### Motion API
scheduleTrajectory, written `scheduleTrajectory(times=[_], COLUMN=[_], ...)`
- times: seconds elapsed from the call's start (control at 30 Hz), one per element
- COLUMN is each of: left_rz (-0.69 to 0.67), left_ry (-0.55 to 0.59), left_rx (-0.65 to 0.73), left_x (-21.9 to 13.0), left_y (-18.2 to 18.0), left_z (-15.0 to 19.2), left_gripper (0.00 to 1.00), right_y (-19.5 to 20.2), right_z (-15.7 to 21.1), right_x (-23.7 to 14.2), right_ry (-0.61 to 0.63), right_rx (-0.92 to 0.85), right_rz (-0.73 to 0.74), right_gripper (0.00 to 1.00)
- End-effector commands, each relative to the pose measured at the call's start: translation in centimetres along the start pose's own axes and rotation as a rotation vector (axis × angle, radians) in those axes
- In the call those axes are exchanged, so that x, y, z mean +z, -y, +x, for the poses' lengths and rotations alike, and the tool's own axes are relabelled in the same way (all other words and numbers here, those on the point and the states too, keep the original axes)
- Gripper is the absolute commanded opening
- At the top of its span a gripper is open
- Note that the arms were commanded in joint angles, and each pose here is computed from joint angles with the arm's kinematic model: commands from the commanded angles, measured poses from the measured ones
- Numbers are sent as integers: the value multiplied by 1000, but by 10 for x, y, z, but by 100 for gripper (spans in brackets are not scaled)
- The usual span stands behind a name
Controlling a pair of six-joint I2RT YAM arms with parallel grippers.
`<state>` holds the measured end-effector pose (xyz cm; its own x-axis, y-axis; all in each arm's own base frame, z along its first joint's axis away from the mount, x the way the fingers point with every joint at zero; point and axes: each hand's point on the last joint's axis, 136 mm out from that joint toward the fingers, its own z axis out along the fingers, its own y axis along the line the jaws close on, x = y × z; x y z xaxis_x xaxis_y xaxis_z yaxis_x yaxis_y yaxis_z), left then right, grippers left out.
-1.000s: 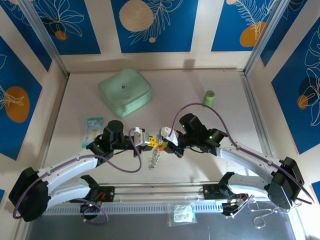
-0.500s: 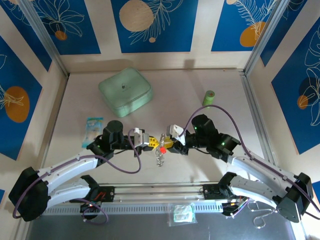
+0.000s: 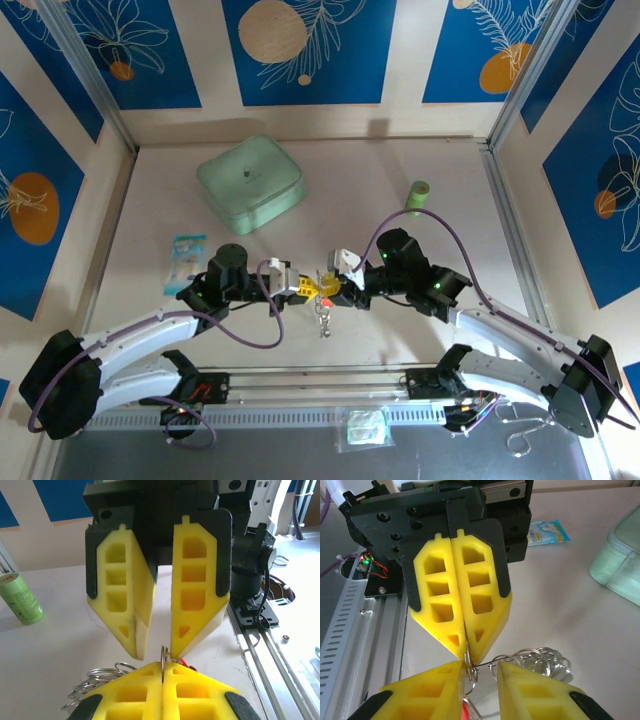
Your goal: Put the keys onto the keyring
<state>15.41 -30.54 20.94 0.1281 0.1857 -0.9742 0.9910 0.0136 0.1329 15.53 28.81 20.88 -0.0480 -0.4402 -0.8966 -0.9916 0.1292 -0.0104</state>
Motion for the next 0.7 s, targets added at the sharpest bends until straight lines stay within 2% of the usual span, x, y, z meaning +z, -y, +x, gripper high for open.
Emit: scheduleTrajectory(times=[0.0, 0.17, 0.33, 0.47, 0.57, 0.63, 0.67], left_rz=[24, 25, 26, 22, 10, -11, -20], left_ry=[55, 52, 66, 71, 37, -14, -39], left_rx=[39, 43, 42, 44, 42, 44, 49], left_x=[1, 1, 1, 0, -1, -2, -2], left_y=[4, 5, 5, 4, 2, -1, -3], left_z=[-17, -17, -19, -21, -18, -13, -11], left_gripper=[0, 0, 0, 0, 1, 19, 22], right_y=[-8, -7, -7, -7, -7, -7, -7], right_z=[0, 2, -1, -4, -5, -4, -3], right_x=[2, 1, 5, 5, 2, -1, -3], right_ry=[6, 7, 23, 28, 8, -25, -42], right_rx=[6, -1, 1, -11, -33, -49, -54], right_rz=[-43, -28, -45, -50, -41, -38, -40], right_gripper=[26, 24, 15, 2, 0, 0, 0])
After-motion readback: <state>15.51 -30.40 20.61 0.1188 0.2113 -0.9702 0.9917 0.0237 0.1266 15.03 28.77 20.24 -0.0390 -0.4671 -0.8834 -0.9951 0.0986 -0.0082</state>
